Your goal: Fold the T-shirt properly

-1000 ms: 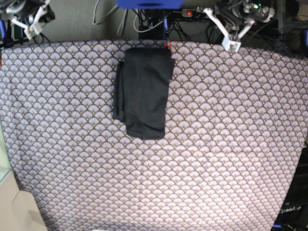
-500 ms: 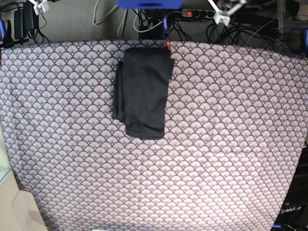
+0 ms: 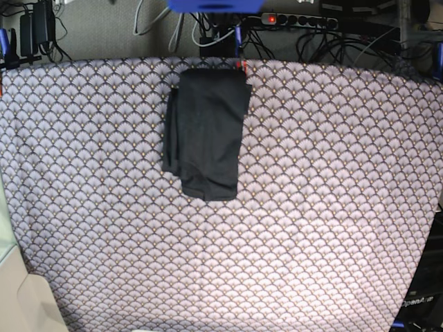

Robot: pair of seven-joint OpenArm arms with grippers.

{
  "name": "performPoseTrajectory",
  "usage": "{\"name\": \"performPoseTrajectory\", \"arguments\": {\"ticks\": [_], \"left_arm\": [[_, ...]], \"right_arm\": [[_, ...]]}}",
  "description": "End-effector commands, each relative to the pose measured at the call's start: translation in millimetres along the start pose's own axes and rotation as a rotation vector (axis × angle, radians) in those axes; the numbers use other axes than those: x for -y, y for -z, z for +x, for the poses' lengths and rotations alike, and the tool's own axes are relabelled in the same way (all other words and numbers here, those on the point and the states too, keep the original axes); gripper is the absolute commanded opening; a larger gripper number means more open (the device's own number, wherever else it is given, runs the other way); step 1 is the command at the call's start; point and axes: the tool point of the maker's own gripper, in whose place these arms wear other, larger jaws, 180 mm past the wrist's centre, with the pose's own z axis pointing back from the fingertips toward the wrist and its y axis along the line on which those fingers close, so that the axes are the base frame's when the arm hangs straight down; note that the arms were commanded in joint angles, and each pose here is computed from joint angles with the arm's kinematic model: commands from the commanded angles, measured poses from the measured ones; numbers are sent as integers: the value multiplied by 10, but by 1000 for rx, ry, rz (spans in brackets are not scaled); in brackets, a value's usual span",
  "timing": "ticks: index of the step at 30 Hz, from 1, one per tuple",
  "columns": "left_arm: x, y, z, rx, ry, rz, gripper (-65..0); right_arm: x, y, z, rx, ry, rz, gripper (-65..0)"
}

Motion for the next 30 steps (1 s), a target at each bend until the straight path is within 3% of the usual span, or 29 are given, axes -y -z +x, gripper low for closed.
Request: {"name": "performPoseTrajectory", "arguments": {"ticks": [1, 7, 9, 11, 13, 16, 20, 26, 30], "left_arm": [[-18, 7, -98, -10, -11, 2, -650], [-32, 261, -287, -79, -102, 33, -650], [-91, 472, 299, 38, -85, 36, -650], [-162, 583, 619, 78, -58, 70, -650], [-262, 618, 654, 43, -25, 126, -650], [-374, 605, 492, -57, 1, 186, -650], [-453, 553, 199, -253, 55, 228, -650], [-598, 524, 211, -277, 95, 260, -650], [-689, 539, 324, -261, 101, 274, -650]], "right_arm": [[16, -11, 56, 21, -1, 10, -585], [-254, 213, 112, 3, 45, 72, -583], [-401, 271, 50, -42, 18, 119, -583], [-348, 327, -39, -86, -58, 55, -582], [-326, 393, -120, -149, -156, 4, -581], [-452, 520, -264, -247, -342, -42, -567], [-510, 691, -133, -279, -501, -144, -558], [-652, 792, -44, -264, -496, -161, -560], [-674, 809, -15, -245, -428, -177, -574]]}}
